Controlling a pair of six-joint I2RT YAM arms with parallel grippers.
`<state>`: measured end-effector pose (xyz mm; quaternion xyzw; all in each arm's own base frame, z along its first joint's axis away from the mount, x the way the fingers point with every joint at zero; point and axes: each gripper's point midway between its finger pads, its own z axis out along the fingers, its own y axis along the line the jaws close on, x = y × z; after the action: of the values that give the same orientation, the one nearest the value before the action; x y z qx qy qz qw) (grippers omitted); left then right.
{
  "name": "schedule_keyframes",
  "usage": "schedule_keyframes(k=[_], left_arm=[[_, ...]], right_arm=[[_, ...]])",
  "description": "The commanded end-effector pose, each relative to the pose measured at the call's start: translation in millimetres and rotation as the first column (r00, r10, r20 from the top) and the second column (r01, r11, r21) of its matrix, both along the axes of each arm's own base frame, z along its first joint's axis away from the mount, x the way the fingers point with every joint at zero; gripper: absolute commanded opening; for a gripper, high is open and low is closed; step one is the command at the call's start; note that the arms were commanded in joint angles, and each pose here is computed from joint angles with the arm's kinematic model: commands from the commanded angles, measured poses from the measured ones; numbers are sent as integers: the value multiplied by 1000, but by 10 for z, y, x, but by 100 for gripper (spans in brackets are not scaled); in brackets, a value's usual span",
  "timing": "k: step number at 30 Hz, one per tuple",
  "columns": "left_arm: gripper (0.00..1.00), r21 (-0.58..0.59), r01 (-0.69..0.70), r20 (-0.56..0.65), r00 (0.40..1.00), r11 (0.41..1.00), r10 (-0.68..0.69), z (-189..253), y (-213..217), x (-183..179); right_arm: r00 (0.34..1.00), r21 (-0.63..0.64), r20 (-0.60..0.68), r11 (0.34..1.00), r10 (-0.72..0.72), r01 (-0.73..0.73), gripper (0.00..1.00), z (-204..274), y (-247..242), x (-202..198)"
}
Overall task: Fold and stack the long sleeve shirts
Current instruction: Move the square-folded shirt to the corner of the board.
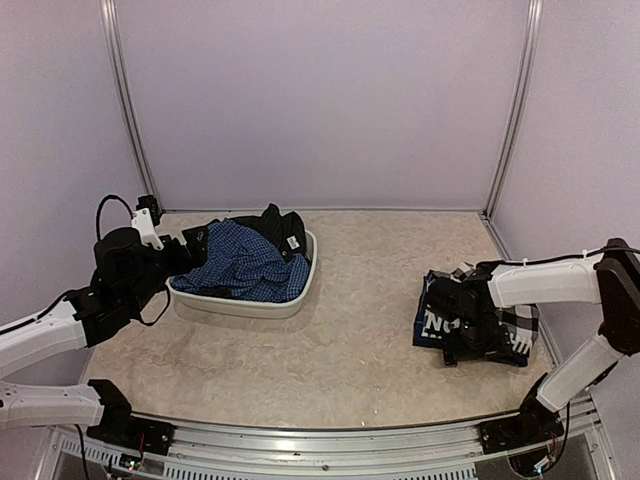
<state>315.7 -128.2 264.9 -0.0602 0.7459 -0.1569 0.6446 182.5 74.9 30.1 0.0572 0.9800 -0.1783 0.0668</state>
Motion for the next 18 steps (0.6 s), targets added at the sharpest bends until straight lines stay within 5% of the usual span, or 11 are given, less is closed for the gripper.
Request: schedule_keyframes(k=[1, 18], left_arm=[[99, -36, 63, -8, 998, 997, -63, -43, -138, 4], [99, -44, 90, -38, 995, 995, -91, -136, -210, 10]], right_arm=[[997, -55, 68, 997, -43, 47, 99, 64, -18, 296], [994, -142, 66, 986, -84, 93, 99, 60, -692, 898]])
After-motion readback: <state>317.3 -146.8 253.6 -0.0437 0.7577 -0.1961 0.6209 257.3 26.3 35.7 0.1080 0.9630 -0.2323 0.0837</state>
